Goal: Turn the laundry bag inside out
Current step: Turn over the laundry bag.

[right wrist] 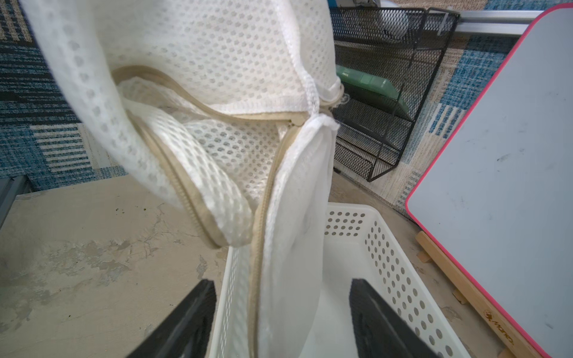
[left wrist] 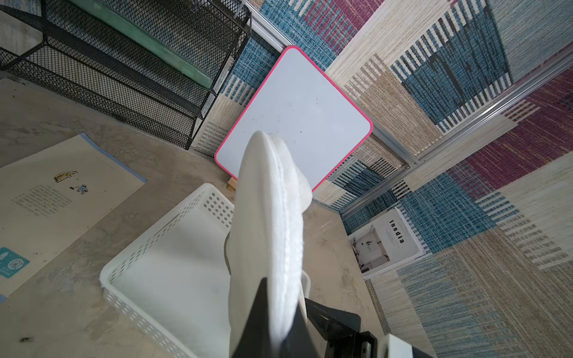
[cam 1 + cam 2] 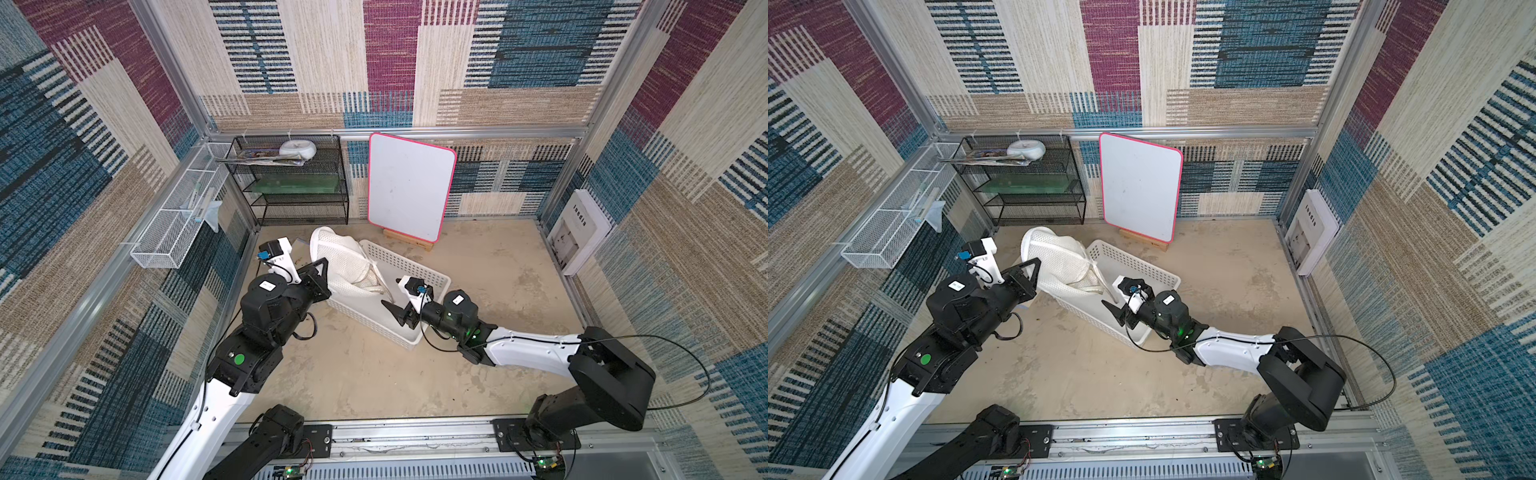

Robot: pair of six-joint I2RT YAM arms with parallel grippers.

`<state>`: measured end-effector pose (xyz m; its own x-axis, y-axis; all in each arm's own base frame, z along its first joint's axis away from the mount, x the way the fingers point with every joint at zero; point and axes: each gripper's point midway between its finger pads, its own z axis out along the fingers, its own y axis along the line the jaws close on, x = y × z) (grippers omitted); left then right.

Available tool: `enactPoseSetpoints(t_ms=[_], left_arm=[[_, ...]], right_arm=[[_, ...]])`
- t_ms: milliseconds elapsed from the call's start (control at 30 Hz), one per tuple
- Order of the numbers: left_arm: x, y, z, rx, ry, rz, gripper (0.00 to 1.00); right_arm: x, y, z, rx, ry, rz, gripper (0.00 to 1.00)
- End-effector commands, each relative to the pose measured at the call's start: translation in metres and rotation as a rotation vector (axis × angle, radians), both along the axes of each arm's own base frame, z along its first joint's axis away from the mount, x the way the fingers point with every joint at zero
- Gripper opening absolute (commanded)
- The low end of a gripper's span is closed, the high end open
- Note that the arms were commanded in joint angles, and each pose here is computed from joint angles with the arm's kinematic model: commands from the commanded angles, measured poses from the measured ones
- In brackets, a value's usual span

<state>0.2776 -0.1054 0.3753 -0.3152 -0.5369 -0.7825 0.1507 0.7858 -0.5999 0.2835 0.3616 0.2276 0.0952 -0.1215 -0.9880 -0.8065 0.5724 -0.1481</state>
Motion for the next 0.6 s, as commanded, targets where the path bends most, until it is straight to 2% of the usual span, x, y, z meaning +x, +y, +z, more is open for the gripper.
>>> enactPoseSetpoints(t_ms=[0, 100, 167, 200, 300, 367, 400, 567], left_arm=[[-0.004, 0.004, 0.009, -0.005, -0.014, 0.011, 0.0], [-0.008, 0.006, 0.011, -0.001, -0.012, 0.013, 0.0], [-0.009, 0.007, 0.01, 0.009, 0.012, 0.017, 0.0], [-0.009, 0.008, 0.009, 0.019, 0.028, 0.02, 0.0], [-0.005, 0.002, 0.007, 0.08, 0.064, -0.011, 0.0], [-0.001, -0.002, 0.005, 0.117, 0.085, -0.03, 0.0], [0.002, -0.005, 0.003, 0.14, 0.09, -0.047, 0.0], [0.013, -0.029, -0.012, 0.276, 0.13, -0.188, 0.0]], right_arm=[[0.012, -0.001, 0.017, 0.039, -0.073, -0.06, 0.62], [0.022, -0.005, 0.019, 0.015, -0.1, -0.119, 0.44], [0.027, -0.006, 0.019, 0.014, -0.081, -0.141, 0.38], [0.028, -0.006, 0.019, -0.003, -0.064, -0.141, 0.3], [0.03, -0.013, 0.021, -0.029, -0.039, -0.154, 0.11], [0.028, -0.023, 0.023, -0.049, -0.028, -0.166, 0.03], [0.027, -0.028, 0.024, -0.061, -0.023, -0.172, 0.0], [0.02, -0.056, 0.037, -0.131, -0.022, -0.211, 0.0]])
